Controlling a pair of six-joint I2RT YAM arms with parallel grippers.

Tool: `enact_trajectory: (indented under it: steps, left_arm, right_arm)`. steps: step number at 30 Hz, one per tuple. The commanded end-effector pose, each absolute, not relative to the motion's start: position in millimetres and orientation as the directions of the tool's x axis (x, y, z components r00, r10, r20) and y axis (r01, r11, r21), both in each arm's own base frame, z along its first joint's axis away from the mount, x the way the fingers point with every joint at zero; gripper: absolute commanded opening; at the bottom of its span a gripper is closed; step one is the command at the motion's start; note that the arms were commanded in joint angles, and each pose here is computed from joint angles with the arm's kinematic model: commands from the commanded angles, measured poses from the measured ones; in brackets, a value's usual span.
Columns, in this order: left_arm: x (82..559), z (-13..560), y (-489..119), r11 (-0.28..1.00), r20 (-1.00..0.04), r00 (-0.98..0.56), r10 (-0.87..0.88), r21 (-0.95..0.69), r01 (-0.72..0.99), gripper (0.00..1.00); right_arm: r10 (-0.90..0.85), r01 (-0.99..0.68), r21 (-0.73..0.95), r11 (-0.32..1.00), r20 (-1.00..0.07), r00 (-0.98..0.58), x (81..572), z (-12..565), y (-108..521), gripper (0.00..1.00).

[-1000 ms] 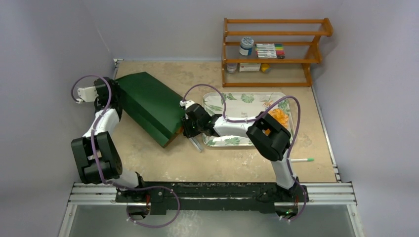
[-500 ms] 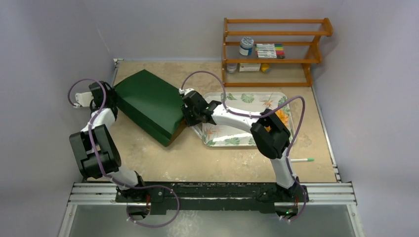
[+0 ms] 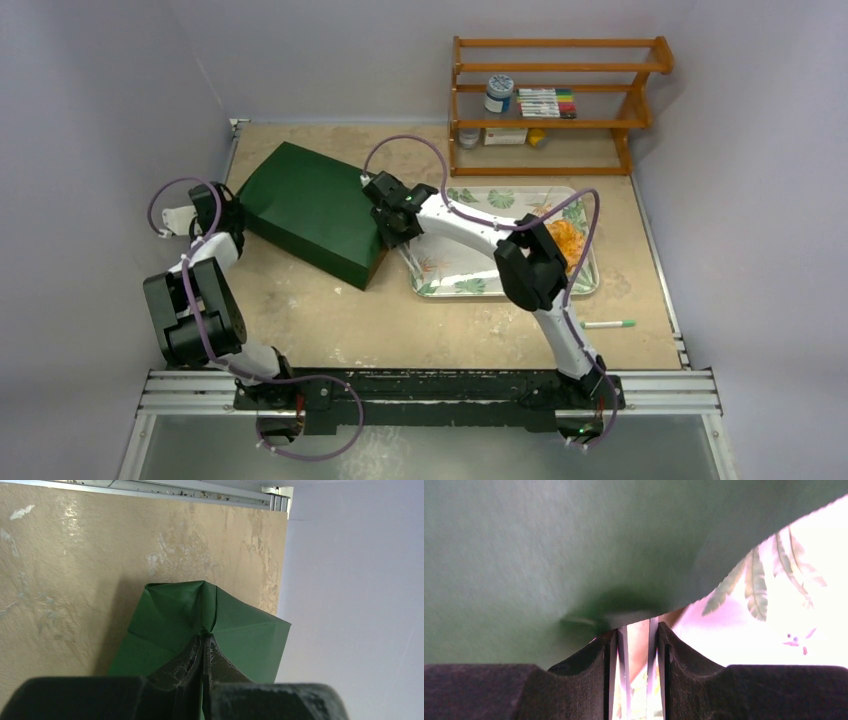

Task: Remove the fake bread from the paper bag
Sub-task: Adjust the paper bag at the center of the board.

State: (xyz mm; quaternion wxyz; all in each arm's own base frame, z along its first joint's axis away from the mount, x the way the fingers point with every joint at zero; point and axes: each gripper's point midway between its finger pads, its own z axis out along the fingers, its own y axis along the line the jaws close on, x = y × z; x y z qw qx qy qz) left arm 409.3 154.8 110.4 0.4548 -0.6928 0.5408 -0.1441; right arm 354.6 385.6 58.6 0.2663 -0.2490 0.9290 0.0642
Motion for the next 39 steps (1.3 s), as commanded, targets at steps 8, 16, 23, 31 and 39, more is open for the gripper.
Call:
enact_trajectory:
  steps: [8, 16, 23, 31, 39]
  left_arm:
    - [418, 145, 156, 0.038, -0.304, 0.382, -0.873, -0.822, -0.568, 0.0]
    - [413, 136, 153, 0.057, -0.322, 0.352, -0.879, -0.803, -0.593, 0.0]
    - [415, 141, 152, 0.047, -0.306, 0.358, -0.882, -0.813, -0.581, 0.0]
    - [410, 138, 153, 0.026, -0.295, 0.374, -0.879, -0.814, -0.58, 0.0]
    - [407, 141, 170, -0.015, -0.281, 0.435, -0.856, -0.826, -0.564, 0.0]
  right_arm:
    - [-0.387, -0.473, 0.012, 0.881, -0.557, -0.735, 325, 105, 353, 0.32]
    - [-0.437, -0.486, -0.064, 0.871, -0.551, -0.711, 348, 86, 370, 0.33]
    - [-0.481, -0.52, -0.096, 0.849, -0.55, -0.683, 355, 85, 377, 0.34]
    - [-0.461, -0.513, -0.072, 0.855, -0.557, -0.69, 356, 81, 383, 0.35]
    - [-0.453, -0.517, -0.022, 0.856, -0.515, -0.728, 338, 64, 385, 0.43]
